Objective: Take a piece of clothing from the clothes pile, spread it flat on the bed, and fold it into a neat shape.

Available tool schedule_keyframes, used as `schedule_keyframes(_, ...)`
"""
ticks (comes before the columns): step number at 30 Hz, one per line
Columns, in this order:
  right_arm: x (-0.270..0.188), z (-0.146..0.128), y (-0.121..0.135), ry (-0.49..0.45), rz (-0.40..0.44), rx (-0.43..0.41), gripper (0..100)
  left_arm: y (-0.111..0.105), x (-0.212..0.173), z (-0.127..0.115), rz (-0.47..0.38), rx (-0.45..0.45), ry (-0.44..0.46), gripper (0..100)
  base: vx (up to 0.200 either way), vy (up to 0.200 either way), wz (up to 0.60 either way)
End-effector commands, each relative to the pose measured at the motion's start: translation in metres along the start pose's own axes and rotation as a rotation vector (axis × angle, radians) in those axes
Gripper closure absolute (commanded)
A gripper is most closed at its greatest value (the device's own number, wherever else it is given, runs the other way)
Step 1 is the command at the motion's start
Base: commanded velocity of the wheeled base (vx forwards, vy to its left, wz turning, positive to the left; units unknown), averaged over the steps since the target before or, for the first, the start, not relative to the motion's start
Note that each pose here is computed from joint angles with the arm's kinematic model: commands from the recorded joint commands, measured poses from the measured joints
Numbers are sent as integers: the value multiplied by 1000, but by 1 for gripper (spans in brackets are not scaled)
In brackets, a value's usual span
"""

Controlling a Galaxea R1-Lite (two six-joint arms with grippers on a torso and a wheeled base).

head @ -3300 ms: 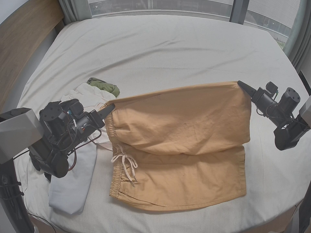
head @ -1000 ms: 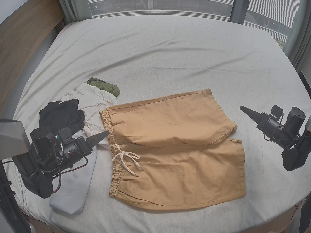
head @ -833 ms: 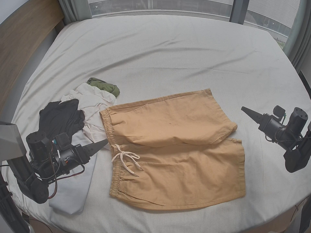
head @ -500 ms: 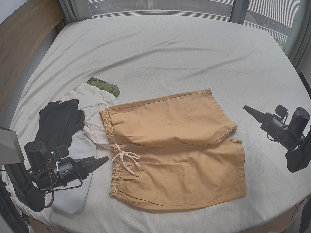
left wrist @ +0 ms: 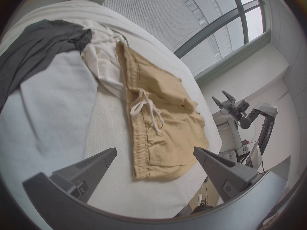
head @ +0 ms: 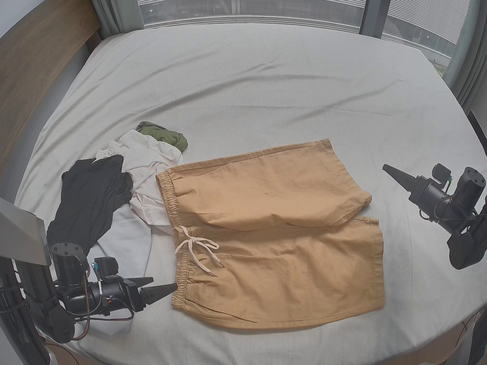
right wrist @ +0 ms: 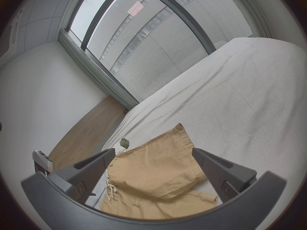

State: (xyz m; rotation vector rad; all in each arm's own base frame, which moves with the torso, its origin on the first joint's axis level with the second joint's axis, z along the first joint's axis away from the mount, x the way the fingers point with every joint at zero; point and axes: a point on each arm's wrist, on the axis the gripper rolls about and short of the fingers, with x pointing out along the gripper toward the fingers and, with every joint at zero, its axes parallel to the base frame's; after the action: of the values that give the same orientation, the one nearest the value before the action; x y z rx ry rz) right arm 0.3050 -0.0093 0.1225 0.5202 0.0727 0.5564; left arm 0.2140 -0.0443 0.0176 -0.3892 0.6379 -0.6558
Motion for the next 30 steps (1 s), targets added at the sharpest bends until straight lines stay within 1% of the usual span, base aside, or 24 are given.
schedule_keyframes(1,0,0,-4,-2,-9,1,0,3,9,-16,-2,-34,84,0,0,0,0)
schedule_keyframes(5,1,1,-5,-5,-9,1,0,3,12,-22,-7,-45,118,0,0,0,0)
schedule_keyframes(10,1,1,-4,-3,-8,2,0,9,21,-30,1,-54,158,0,0,0,0)
schedule_keyframes(22,1,1,-4,-4,-9,2,0,10,35,-28,-24,-48,152,0,0,0,0)
schedule_keyframes(26,1,1,-4,-3,-8,2,0,13,41,-29,-23,-48,153,0,0,0,0)
schedule_keyframes(27,1,1,-4,-3,-8,2,0,14,41,-29,-22,-51,156,100,0,0,0)
schedule_keyframes(30,1,1,-4,-3,-8,2,0,15,42,-31,-20,-55,162,100,0,0,0)
